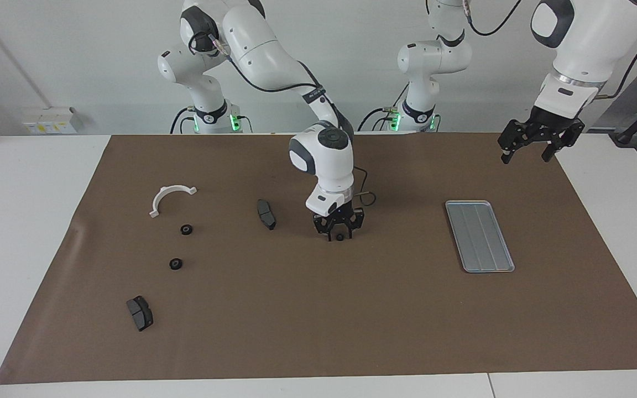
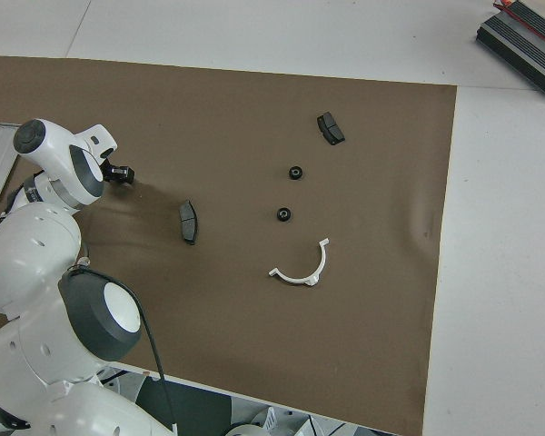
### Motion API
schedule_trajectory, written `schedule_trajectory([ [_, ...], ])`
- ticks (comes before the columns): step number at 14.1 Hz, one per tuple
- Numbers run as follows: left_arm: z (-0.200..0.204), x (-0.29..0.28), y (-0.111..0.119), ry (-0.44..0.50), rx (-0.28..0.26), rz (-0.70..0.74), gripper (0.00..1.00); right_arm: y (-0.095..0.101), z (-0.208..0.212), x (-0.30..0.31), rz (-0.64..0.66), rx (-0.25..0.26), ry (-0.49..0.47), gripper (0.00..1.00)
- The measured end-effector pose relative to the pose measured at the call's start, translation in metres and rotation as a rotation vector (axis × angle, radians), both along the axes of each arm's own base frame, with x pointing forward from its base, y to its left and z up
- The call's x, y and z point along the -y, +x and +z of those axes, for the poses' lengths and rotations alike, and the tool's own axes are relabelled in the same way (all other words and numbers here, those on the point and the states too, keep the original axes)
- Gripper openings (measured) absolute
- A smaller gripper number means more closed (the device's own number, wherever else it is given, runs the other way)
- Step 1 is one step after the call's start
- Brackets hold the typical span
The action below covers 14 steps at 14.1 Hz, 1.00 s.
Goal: Place bearing gear from tray to pile
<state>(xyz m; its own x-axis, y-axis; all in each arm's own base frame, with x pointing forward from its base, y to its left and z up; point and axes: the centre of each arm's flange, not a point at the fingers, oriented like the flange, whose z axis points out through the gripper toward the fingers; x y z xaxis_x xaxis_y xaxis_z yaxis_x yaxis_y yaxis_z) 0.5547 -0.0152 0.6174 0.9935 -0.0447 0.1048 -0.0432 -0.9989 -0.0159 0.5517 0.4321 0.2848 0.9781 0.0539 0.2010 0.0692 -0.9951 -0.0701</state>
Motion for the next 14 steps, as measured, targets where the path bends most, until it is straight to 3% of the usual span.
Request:
schedule_trajectory([
  [3, 0.0000, 0.0009, 0.0000, 0.000, 0.000, -0.002, 1.00, -0.0016, -0.0002, 0.0001, 0.008, -0.012, -0.012, 0.63],
  [7, -0.0004, 0.0013, -0.0003, 0.000, -0.003, -0.002, 1.00, -0.0007, -0.0002, 0.0028, 0.005, -0.017, -0.021, 0.52],
  [9, -0.0005, 0.0012, -0.0004, 0.000, -0.004, -0.001, 1.00, -0.0018, 0.0022, 0.0010, 0.008, -0.016, -0.018, 0.31],
  [10, -0.0006, 0.0012, -0.0004, 0.000, -0.004, 0.000, 1.00, -0.0025, 0.0058, 0.0005, 0.008, -0.016, -0.017, 0.25],
  [14, -0.0006, 0.0010, -0.0005, 0.000, -0.005, 0.004, 1.00, -0.0037, 0.0043, 0.0000, 0.008, -0.021, -0.018, 0.25],
])
